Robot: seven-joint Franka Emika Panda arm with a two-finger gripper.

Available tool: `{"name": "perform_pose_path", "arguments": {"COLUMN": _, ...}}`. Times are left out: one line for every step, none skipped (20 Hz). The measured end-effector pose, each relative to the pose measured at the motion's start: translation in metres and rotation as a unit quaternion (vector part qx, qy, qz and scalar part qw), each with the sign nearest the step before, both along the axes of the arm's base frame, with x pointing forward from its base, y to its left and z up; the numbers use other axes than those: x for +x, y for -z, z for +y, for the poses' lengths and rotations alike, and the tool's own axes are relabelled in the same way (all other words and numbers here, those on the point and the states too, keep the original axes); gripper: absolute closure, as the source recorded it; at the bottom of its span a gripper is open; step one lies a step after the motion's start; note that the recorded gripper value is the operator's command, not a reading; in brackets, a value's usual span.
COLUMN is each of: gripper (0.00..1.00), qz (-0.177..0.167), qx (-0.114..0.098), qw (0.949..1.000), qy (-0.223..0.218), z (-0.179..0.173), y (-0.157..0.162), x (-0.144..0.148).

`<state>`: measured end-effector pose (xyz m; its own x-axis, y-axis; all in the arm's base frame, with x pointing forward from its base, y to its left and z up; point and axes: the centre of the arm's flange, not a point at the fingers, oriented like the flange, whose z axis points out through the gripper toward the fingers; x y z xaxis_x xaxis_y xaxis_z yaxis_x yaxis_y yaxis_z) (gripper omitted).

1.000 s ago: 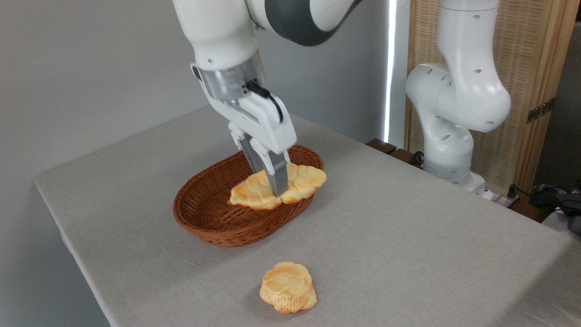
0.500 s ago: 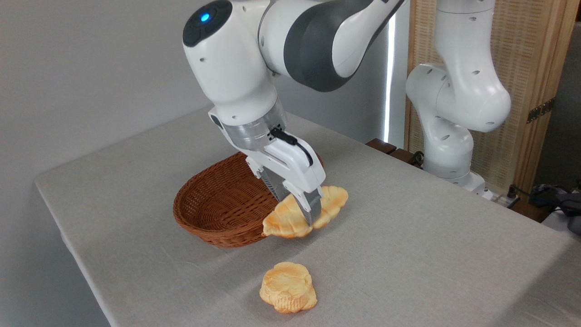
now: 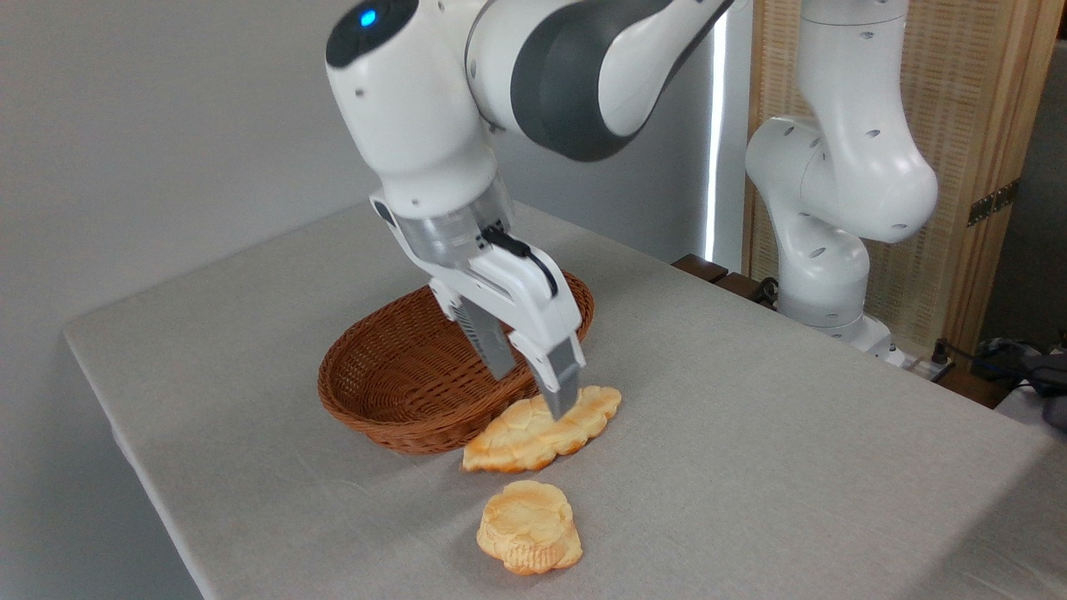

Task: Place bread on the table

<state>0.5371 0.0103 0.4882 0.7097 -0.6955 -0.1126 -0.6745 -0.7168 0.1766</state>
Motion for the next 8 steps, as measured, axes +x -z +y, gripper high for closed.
{"name": "perform_pose_path", "arguments": {"gripper": 0.00, "qz": -0.022, "qx": -0.001, "qw": 0.9997, "qy": 0.001, "z": -0.002, "y": -0.010, "x": 0.003}}
{"name": "perform_pose_path", "arguments": {"gripper": 0.00, "qz": -0.046, "qx": -0.001, "qw": 0.9989, "qy": 0.004, "z": -0.004, "y": -0.021, "x": 0.005}}
{"name": "perform_pose_path", "arguments": {"gripper": 0.00, "qz": -0.068, "qx": -0.002, "qw": 0.9977, "qy": 0.007, "z": -0.008, "y": -0.030, "x": 0.006}}
{"name": "perform_pose_path", "arguments": {"gripper": 0.00, "qz": -0.089, "qx": -0.003, "qw": 0.9960, "qy": 0.011, "z": -0.013, "y": -0.040, "x": 0.007}}
{"name": "perform_pose_path", "arguments": {"gripper": 0.00, "qz": -0.105, "qx": -0.004, "qw": 0.9944, "qy": 0.014, "z": -0.017, "y": -0.047, "x": 0.007}}
{"name": "perform_pose_path", "arguments": {"gripper": 0.00, "qz": -0.117, "qx": -0.004, "qw": 0.9930, "qy": 0.017, "z": -0.020, "y": -0.052, "x": 0.008}}
{"name": "perform_pose_path", "arguments": {"gripper": 0.00, "qz": -0.126, "qx": -0.005, "qw": 0.9919, "qy": 0.018, "z": -0.022, "y": -0.055, "x": 0.008}}
{"name": "perform_pose_path", "arguments": {"gripper": 0.00, "qz": -0.131, "qx": -0.005, "qw": 0.9912, "qy": 0.019, "z": -0.023, "y": -0.056, "x": 0.009}}
